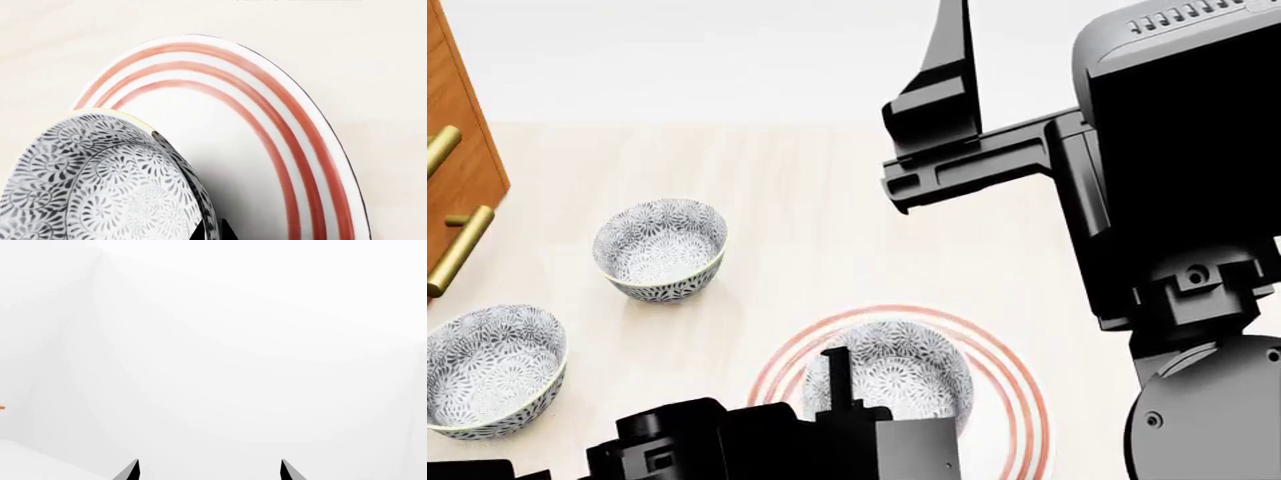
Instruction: Put the bowl at the front on the plate.
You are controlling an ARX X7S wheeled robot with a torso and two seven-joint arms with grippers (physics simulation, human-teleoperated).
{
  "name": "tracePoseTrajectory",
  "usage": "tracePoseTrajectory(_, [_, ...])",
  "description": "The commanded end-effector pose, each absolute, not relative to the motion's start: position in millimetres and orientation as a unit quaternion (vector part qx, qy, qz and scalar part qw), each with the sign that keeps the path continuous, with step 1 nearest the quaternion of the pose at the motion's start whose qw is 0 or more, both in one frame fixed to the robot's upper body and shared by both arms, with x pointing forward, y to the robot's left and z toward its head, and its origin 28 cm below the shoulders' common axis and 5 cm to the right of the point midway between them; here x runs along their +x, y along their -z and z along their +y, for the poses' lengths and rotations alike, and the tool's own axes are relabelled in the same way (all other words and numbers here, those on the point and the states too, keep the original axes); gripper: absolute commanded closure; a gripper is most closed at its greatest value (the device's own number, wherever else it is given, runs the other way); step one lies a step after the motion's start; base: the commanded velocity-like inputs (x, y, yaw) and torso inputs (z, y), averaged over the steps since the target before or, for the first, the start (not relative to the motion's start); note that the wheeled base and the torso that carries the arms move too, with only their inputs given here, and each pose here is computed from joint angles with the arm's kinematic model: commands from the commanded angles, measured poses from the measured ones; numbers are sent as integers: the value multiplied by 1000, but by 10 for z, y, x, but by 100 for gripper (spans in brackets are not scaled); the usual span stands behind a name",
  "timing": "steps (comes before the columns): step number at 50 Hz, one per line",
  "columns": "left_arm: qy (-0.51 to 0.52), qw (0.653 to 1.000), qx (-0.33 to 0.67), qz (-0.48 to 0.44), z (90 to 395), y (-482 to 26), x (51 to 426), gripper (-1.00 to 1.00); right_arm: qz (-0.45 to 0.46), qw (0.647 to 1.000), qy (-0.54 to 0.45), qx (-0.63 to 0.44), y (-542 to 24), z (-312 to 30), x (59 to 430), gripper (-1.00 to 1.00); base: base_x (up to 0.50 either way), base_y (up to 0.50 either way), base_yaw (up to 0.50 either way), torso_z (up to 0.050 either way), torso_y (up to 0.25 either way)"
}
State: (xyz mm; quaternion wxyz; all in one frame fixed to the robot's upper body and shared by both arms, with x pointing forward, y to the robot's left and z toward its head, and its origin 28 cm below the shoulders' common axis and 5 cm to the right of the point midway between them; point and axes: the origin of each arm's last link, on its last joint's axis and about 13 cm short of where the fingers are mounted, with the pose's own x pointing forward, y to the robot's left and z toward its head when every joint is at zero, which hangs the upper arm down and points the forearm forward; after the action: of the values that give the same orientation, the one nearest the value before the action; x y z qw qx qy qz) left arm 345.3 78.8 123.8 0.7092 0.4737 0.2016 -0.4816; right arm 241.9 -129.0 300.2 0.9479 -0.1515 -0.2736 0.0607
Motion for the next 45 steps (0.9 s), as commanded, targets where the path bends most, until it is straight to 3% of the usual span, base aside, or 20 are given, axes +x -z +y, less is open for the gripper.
tracePoseTrajectory(1, [503,699,463,211,792,-1253,3415,-100,-275,947,-61,-152,-3012,-1283,2421,-100,0,0,0,0,0])
tracePoseTrajectory(19, [525,699,446,192,818,-1336,3402,-100,-278,946,-57,-154,-3032,-1287,2396,-100,0,0,0,0,0])
tracePoseTrajectory(45, [566,754,287,170,875,-1731,3417,-100,-277,946,-59,-158,-3039,-1276,2435,-100,0,0,0,0,0])
